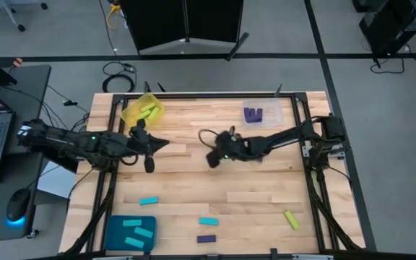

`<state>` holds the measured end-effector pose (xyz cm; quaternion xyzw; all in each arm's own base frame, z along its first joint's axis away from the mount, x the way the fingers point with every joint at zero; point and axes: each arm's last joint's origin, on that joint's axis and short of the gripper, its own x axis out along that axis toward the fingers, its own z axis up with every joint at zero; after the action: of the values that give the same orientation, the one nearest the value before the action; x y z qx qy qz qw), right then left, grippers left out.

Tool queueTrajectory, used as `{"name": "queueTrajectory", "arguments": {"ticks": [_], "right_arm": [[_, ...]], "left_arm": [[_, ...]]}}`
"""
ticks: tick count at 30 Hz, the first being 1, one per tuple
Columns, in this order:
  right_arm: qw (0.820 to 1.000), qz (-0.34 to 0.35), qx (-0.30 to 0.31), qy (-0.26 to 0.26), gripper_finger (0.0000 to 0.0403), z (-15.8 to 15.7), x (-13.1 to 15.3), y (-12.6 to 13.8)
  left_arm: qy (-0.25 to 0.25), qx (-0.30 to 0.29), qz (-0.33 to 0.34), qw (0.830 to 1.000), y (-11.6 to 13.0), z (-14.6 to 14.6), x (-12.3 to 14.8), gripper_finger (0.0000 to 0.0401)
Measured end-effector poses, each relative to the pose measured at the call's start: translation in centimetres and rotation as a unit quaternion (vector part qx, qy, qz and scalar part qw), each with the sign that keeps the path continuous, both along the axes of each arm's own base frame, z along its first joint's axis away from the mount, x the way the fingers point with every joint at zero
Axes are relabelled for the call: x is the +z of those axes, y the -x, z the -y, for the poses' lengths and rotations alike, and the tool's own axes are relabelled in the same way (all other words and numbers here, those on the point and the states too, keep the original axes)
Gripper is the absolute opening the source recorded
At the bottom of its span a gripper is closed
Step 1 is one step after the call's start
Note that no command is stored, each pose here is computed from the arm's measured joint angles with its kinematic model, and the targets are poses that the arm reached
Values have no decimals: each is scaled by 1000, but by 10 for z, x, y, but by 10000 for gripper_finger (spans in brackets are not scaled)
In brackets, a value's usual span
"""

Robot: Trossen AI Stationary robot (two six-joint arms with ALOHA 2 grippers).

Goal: Sort blocks
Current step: Put the light green block into the yellow transparent bin

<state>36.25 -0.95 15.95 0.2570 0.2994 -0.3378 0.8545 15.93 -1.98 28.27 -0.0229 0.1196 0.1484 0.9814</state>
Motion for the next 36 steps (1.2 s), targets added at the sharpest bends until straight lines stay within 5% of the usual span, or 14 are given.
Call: {"name": "queueTrajectory", "arguments": {"ticks": [9,22,30,36], "right_arm": [[979,139,115,95,117,46,43,-87],[943,219,215,128,117,106,43,-211],[937,280,172,122,117,143,11,-220],[924,333,118,148,117,177,16,-213]], "left_arm": [[-13,10,79,997,7,-2,19,14],[-7,12,197,980,25,-6,49,14],[-3,12,214,977,35,-8,53,14],[2,12,215,977,34,-8,52,14]]}}
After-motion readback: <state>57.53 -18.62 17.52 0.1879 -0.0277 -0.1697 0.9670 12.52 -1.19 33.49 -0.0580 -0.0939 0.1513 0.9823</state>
